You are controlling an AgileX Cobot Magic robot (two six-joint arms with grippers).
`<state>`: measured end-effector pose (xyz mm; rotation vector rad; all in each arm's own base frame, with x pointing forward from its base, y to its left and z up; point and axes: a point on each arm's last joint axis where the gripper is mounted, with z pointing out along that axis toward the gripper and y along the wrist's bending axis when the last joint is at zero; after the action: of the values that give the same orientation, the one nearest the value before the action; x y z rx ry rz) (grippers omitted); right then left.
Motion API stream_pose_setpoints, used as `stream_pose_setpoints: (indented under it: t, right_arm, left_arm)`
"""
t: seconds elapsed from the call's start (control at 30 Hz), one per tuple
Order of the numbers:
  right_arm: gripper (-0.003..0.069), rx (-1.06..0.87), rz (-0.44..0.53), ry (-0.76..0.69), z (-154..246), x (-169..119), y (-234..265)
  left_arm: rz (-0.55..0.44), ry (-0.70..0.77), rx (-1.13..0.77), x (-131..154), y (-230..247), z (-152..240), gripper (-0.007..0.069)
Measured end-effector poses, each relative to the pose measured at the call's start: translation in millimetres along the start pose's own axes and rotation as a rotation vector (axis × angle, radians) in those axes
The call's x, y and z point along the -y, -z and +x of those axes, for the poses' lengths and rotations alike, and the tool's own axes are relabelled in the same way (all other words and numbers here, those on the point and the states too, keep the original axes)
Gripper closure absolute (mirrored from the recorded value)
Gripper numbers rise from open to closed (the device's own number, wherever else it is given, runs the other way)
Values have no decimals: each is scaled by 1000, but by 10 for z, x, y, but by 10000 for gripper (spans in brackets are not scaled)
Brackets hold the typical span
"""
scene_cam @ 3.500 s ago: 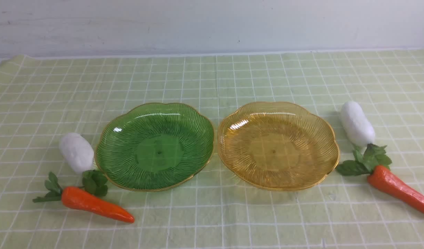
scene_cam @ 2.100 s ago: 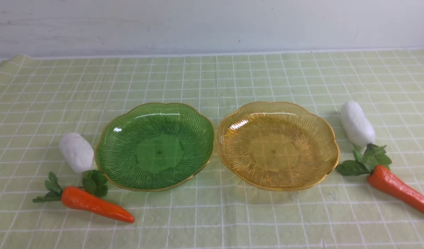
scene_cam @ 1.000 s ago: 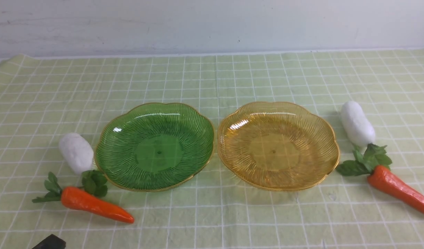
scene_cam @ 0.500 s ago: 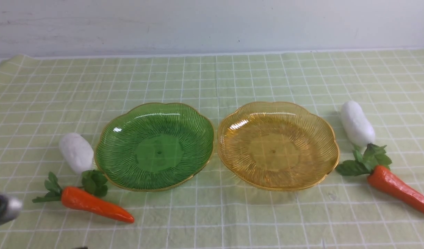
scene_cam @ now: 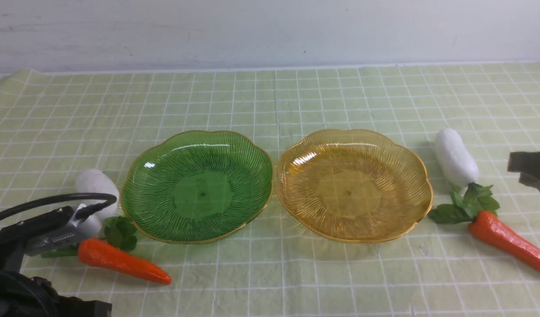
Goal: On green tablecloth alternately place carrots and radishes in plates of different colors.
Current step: 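Place the white radish on the plate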
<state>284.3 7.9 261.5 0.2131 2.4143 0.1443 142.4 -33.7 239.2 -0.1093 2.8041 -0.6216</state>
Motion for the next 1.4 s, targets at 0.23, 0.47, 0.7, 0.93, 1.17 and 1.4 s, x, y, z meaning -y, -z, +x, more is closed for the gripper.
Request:
stream_pose_setpoints:
  t: [0.23,0.47,0.7,0.93,1.17,1.4]
  right_arm:
    - [330,-52,12,97,-216,-23,-524]
    - [169,-44,20,165,-365,-24,-1053]
    - [136,-41,41,238,-299,29,-1571]
    - [165,-100,48,250,-140,73,-1802]
    - [216,-92,47,245,-209,54,-1682]
    - [216,-21,13,153,-504,-66,-1027]
  left_arm:
    - [0,1,0,-1,-3,-3,629]
    - [2,2,-3,1,-3,-1,629]
    - [24,14,-12,21,-3,8,629]
    - [28,16,-21,25,-2,16,629]
    - [28,17,-24,25,-2,18,622]
    - [28,15,-24,24,-2,19,622]
